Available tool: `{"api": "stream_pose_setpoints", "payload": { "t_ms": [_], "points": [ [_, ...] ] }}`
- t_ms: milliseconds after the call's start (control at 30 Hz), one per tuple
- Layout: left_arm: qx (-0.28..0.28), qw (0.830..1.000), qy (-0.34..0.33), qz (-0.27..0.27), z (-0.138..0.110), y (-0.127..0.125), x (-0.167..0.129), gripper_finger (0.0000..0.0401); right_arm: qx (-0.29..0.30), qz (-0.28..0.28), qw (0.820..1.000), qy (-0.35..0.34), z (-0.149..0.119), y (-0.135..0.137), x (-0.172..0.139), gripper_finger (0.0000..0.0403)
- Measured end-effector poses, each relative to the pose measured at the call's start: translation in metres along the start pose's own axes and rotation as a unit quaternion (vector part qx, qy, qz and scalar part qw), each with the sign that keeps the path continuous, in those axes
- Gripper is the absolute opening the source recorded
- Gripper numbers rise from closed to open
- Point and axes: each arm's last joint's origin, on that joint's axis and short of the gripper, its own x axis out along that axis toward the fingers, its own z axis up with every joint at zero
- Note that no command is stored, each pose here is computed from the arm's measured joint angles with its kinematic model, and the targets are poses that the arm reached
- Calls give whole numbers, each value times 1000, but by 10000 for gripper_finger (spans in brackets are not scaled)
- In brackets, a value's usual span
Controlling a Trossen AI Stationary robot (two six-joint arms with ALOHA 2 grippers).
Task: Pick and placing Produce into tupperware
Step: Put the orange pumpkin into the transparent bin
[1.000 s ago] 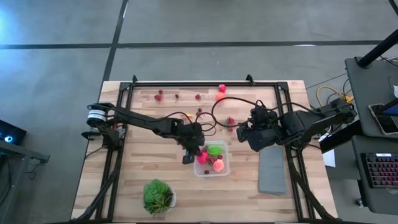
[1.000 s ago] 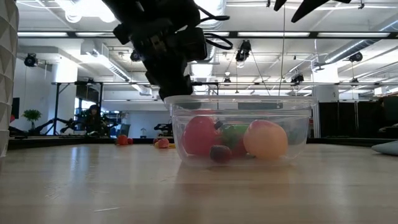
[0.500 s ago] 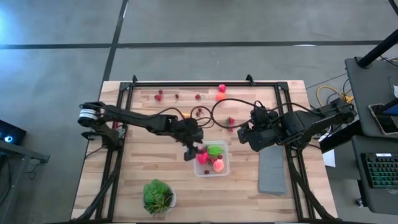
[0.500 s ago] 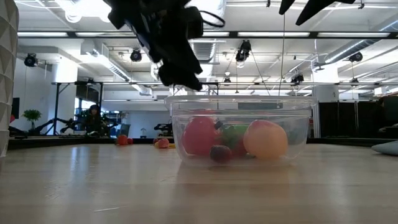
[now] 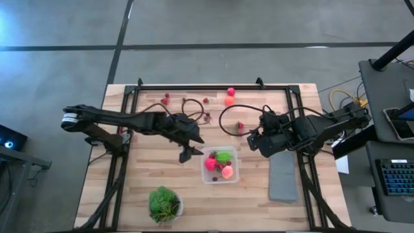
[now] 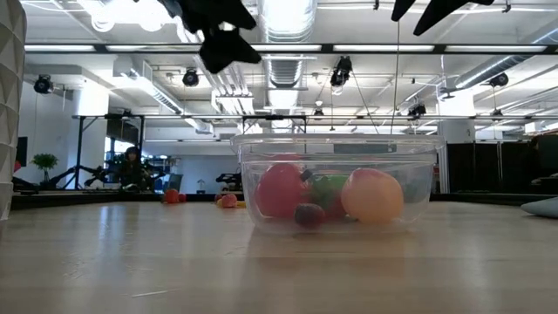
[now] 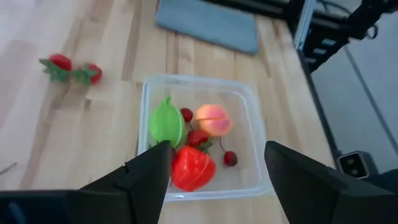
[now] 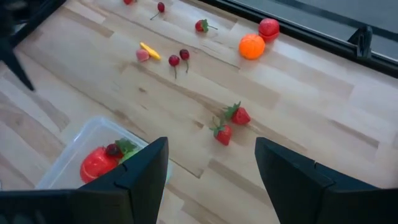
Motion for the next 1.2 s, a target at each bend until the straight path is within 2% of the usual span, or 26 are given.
{"api": "stream_pose_setpoints", "payload": {
  "t_ms": [200,300,367,467,567,733,900,1033,1200],
  "points": [
    [8,999,-34,-4,3,-5,-32,244,31,-42,999,12,14,-10,21,233],
    [17,999,-30,1,-4,-4,-45,245,29,-61,997,33,23,-19,38,233],
    [12,999,-32,8,-8,1,-48,245,17,-52,997,56,29,-22,51,233],
    [0,1000,-21,22,-22,9,-52,245,-3,2,996,87,39,-24,74,233],
    [-16,999,-21,25,-35,14,-55,245,0,33,997,75,48,-29,95,233],
    [-33,999,-25,29,-51,17,-63,245,52,-5,997,62,66,-58,122,233],
    [-48,997,-37,49,-64,27,-74,245,101,-29,992,67,81,-85,134,233],
    [-63,994,-48,70,-77,40,-82,245,132,-21,989,66,91,-96,144,233],
    [-65,994,-57,67,-91,54,-91,245,132,8,989,64,99,-93,171,233]
  ]
}}
